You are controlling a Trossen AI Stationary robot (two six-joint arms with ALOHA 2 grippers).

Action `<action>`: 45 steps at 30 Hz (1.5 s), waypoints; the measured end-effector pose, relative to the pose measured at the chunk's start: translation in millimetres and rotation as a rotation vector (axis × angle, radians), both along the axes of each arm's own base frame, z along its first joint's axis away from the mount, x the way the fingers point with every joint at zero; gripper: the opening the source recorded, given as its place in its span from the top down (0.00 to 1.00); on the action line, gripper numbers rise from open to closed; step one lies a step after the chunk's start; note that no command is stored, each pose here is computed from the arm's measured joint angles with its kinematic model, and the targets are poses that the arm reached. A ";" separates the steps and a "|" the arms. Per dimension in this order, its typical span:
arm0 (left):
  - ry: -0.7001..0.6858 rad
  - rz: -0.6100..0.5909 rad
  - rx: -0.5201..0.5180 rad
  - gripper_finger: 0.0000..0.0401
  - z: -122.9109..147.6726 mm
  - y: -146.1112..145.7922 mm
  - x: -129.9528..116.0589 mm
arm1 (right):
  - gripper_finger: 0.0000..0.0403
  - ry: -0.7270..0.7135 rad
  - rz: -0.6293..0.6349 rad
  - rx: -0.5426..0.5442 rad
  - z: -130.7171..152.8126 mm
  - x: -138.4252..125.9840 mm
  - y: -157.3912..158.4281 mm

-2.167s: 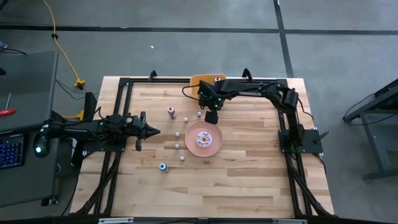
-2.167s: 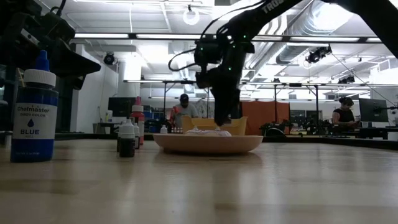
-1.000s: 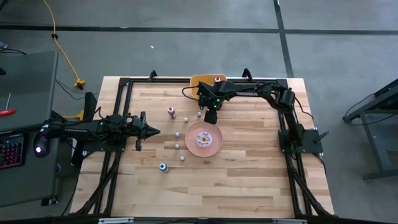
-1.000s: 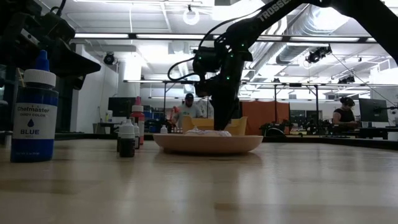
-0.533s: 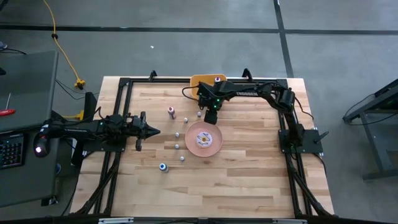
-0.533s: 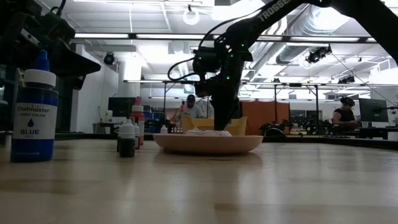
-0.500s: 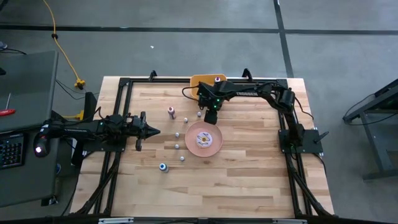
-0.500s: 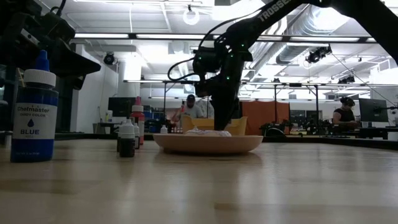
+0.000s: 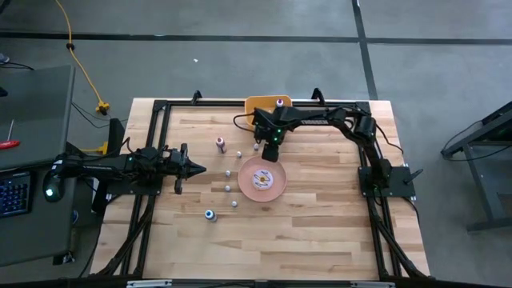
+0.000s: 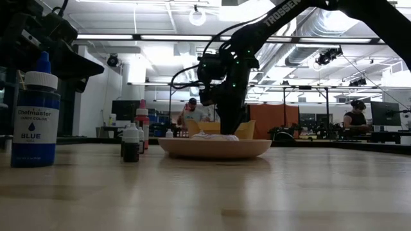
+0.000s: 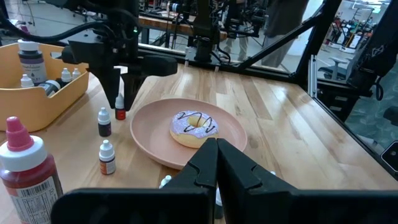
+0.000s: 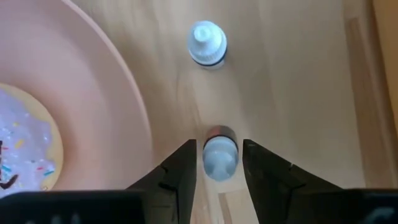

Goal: Pick & Place food coloring
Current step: Put the small red food coloring bottle into the orange bin

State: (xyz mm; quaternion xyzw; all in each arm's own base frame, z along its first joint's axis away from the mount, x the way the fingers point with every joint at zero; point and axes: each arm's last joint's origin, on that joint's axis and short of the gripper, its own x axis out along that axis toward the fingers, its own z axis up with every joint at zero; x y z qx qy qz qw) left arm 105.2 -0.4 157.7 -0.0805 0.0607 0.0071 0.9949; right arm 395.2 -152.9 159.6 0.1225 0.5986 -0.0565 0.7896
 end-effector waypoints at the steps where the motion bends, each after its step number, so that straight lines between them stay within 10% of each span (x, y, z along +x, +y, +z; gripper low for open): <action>1: 0.000 0.000 0.000 1.00 0.0 0.0 0.0 | 0.71 -0.001 0.000 0.000 0.0 0.1 0.0; 17: 0.000 0.000 0.000 1.00 0.0 0.0 0.0 | 0.84 -0.022 0.007 -0.011 4.7 1.1 -0.4; 34: 0.000 0.001 0.001 1.00 -0.1 0.1 0.0 | 0.84 -0.193 -0.072 -0.182 106.0 16.5 -31.9; 45: 0.001 0.002 0.000 1.00 -0.1 0.1 0.0 | 0.84 -0.236 -0.243 -0.206 102.2 11.2 -66.8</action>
